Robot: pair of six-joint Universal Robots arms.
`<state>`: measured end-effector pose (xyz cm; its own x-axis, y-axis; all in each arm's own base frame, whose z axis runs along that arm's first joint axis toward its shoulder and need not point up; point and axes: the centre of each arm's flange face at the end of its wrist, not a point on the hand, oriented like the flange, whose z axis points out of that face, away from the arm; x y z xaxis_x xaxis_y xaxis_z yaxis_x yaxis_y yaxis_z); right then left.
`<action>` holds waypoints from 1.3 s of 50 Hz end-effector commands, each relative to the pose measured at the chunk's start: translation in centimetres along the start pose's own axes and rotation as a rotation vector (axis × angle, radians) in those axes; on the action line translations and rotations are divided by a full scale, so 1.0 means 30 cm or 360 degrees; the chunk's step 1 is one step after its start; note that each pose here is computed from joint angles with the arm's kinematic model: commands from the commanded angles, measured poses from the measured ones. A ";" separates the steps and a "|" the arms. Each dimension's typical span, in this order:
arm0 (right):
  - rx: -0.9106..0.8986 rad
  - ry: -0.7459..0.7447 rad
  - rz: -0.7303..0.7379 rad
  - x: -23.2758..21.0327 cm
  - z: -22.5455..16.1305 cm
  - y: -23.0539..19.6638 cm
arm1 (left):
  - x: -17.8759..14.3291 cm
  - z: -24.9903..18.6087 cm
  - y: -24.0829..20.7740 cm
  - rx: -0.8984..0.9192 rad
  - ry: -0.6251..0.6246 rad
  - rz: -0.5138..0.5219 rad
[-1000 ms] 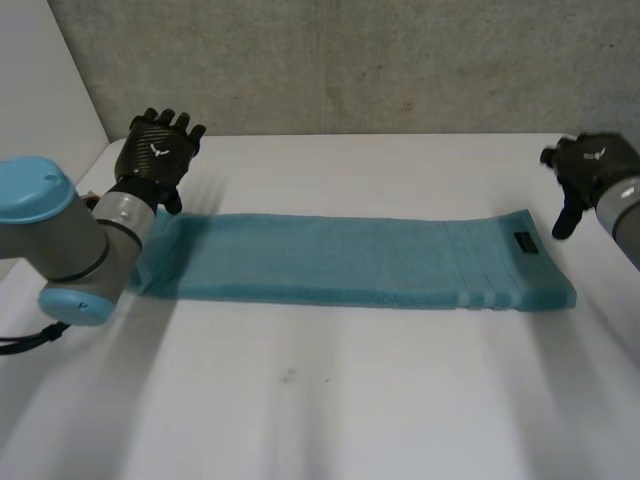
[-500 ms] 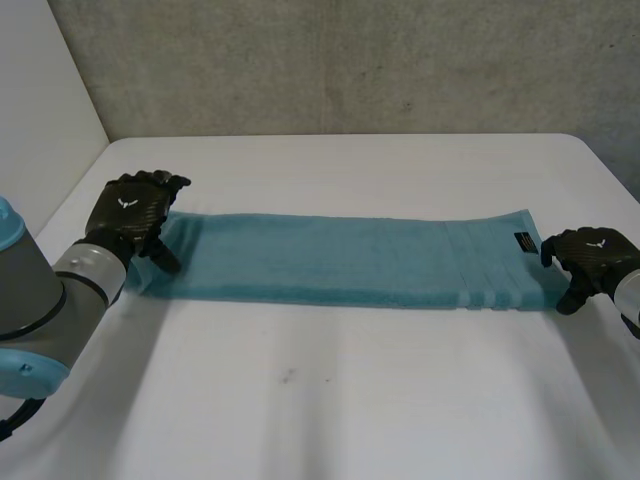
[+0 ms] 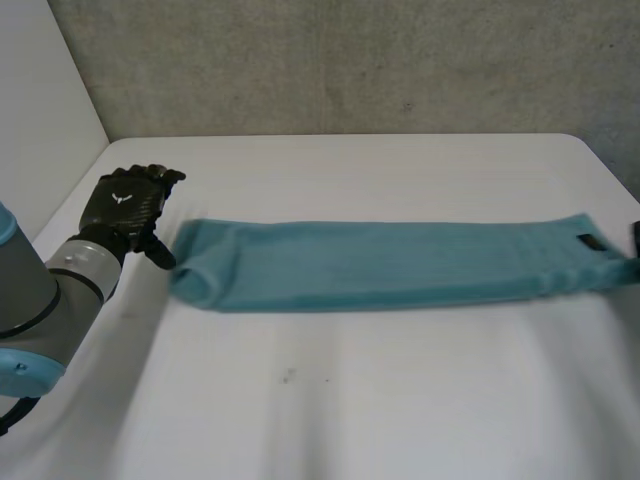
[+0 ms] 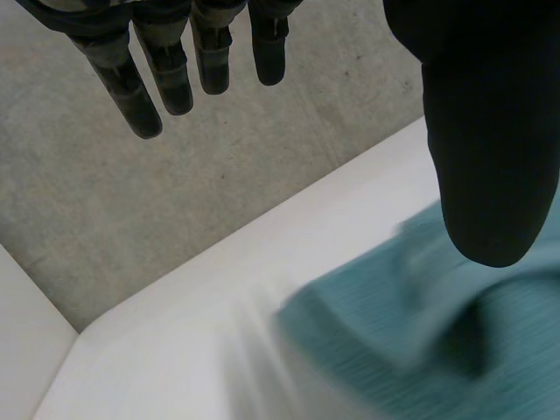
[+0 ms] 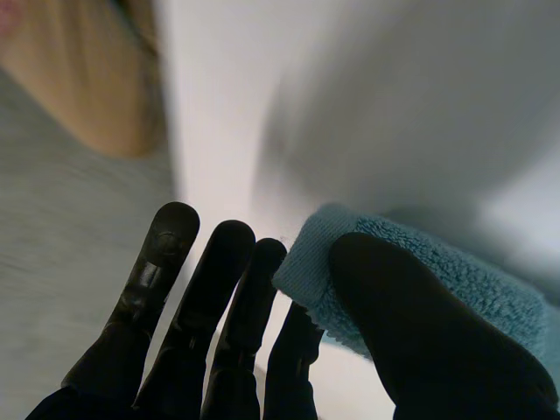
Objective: Fold the laundry
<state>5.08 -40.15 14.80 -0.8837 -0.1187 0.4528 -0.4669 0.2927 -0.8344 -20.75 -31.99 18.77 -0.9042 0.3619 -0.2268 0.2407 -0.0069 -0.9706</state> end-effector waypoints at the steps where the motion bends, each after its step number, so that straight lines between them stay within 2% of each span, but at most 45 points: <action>1: -0.0056 0.0293 -0.0159 0.208 0.050 0.005 | -0.018 -0.001 -0.016 0.0018 -0.0023 -0.0003; 3: -0.0071 0.0316 -0.0275 0.229 0.055 -0.015 | -0.021 -0.003 -0.017 0.0015 -0.0027 -0.0004; 7: -0.0014 0.0319 -0.0280 0.210 0.052 -0.068 | -0.021 -0.004 -0.015 0.0010 -0.0029 -0.0005; 9: 0.0141 0.0226 -0.0232 0.103 0.030 -0.179 | -0.023 -0.005 -0.020 0.0016 -0.0033 -0.0004; 12: 0.0243 0.0177 -0.0230 0.043 0.000 -0.255 | -0.023 -0.006 -0.023 0.0018 -0.0033 -0.0006; 14: 0.0414 0.0072 -0.0223 -0.074 -0.069 -0.386 | -0.011 -0.011 -0.038 0.0040 -0.0016 -0.0003; 15: 0.0415 0.0071 -0.0223 -0.075 -0.069 -0.387 | -0.011 -0.011 -0.038 0.0040 -0.0016 -0.0003; 18: 0.0487 -0.0025 -0.0245 -0.219 -0.135 -0.450 | 0.031 -0.023 -0.059 0.0069 0.0044 -0.0002; 19: 0.0488 -0.0025 -0.0245 -0.219 -0.135 -0.450 | 0.090 -0.039 -0.078 0.0095 0.0118 0.0002; 20: 0.0481 -0.0027 -0.0255 -0.243 -0.147 -0.453 | 0.091 -0.039 -0.078 0.0096 0.0118 0.0002; 21: 0.0481 -0.0027 -0.0255 -0.243 -0.147 -0.453 | 0.149 -0.057 -0.095 0.0120 0.0192 0.0001; 22: 0.0470 -0.0029 -0.0270 -0.262 -0.155 -0.451 | 0.150 -0.057 -0.095 0.0120 0.0193 0.0001; 24: 0.0460 -0.0027 -0.0271 -0.269 -0.158 -0.446 | 0.222 -0.088 -0.106 0.0133 0.0288 -0.0026; 30: 0.0377 -0.0051 -0.0270 -0.281 -0.162 -0.392 | 0.290 -0.122 -0.103 0.0113 0.0356 -0.0106; 35: 0.0294 -0.0025 -0.0250 -0.244 -0.150 -0.330 | 0.400 -0.148 -0.077 0.0077 0.0486 -0.0163; 44: 0.0244 0.0011 -0.0212 -0.177 -0.181 -0.245 | 0.555 -0.124 -0.002 0.0027 0.0650 -0.0146; 48: 0.0264 0.0026 -0.0200 -0.153 -0.199 -0.219 | 0.580 -0.087 0.031 0.0005 0.0634 -0.0136; 56: 0.0255 0.0088 -0.0185 -0.104 -0.195 -0.207 | 0.588 0.014 0.098 -0.0021 0.0469 -0.0071; 61: 0.0225 0.0164 -0.0185 -0.036 -0.173 -0.188 | 0.540 0.057 0.120 -0.0031 0.0323 0.0043; 63: 0.0216 0.0197 -0.0181 -0.002 -0.160 -0.180 | 0.455 0.095 0.142 -0.0068 0.0176 0.0123; 65: 0.0207 0.0217 -0.0176 0.016 -0.152 -0.173 | 0.414 0.110 0.149 -0.0088 0.0104 0.0154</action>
<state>9.53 -36.46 20.52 -0.8208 -0.0595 0.5681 -0.5704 0.1378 -0.8097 -35.37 -27.40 11.44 -0.8009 0.5623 -0.2059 0.2545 0.0085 -0.9670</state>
